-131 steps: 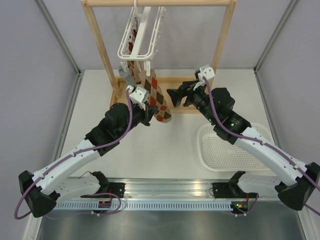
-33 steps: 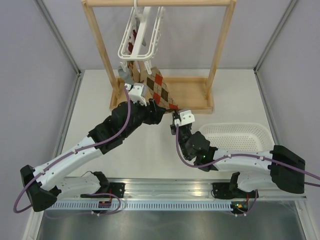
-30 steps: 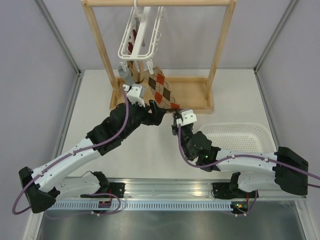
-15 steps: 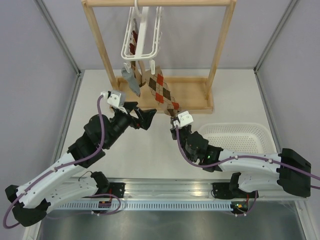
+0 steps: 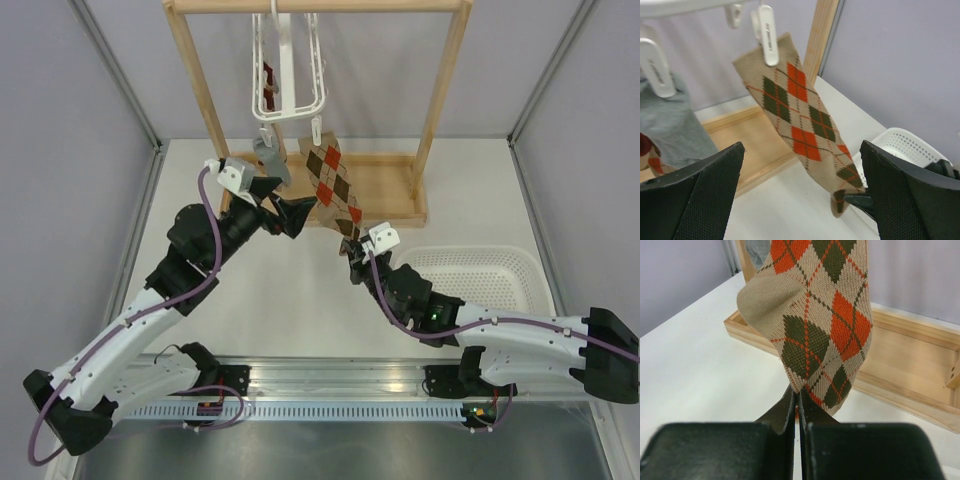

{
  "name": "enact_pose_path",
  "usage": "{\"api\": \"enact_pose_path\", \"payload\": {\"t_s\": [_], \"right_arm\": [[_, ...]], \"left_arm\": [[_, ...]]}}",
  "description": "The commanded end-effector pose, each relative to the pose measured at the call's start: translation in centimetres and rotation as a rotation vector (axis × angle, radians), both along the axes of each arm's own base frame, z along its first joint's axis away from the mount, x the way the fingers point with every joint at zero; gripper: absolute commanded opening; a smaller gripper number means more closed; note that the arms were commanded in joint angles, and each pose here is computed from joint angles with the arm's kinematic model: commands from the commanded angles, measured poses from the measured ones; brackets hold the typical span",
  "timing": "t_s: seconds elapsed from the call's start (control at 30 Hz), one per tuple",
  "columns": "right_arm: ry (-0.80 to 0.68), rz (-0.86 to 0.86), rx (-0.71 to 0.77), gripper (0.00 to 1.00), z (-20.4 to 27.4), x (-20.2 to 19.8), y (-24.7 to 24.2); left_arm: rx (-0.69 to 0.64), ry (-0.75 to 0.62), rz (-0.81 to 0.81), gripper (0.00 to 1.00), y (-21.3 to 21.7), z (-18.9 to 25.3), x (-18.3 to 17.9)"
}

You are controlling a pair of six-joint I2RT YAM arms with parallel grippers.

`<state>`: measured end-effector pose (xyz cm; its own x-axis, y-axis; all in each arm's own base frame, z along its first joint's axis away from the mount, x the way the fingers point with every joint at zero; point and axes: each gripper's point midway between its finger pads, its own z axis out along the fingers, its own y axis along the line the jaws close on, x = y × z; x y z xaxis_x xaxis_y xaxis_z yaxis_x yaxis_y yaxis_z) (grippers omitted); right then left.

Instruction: Remove the socks clipped to the hanger

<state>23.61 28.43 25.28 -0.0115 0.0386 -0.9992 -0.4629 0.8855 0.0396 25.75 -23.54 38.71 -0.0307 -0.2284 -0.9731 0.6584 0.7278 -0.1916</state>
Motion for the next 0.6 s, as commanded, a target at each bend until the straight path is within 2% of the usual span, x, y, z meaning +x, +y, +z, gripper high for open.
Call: {"api": "enact_pose_path", "payload": {"t_s": [0.0,0.33,0.57], "right_arm": [[0.014,0.038,0.049,0.01,0.6,-0.8,-0.1],[0.019,0.048,0.051,0.01,1.0,-1.2,-0.4],[0.019,0.071,0.055,0.01,1.2,-1.5,-0.3]], "left_arm": [[-0.118,-0.098,-0.081,1.0,0.7,4.2,0.2],[-0.215,-0.176,-0.305,0.99,-1.6,6.4,0.2],[-0.242,-0.18,-0.288,0.98,-2.1,6.5,1.7]]}}
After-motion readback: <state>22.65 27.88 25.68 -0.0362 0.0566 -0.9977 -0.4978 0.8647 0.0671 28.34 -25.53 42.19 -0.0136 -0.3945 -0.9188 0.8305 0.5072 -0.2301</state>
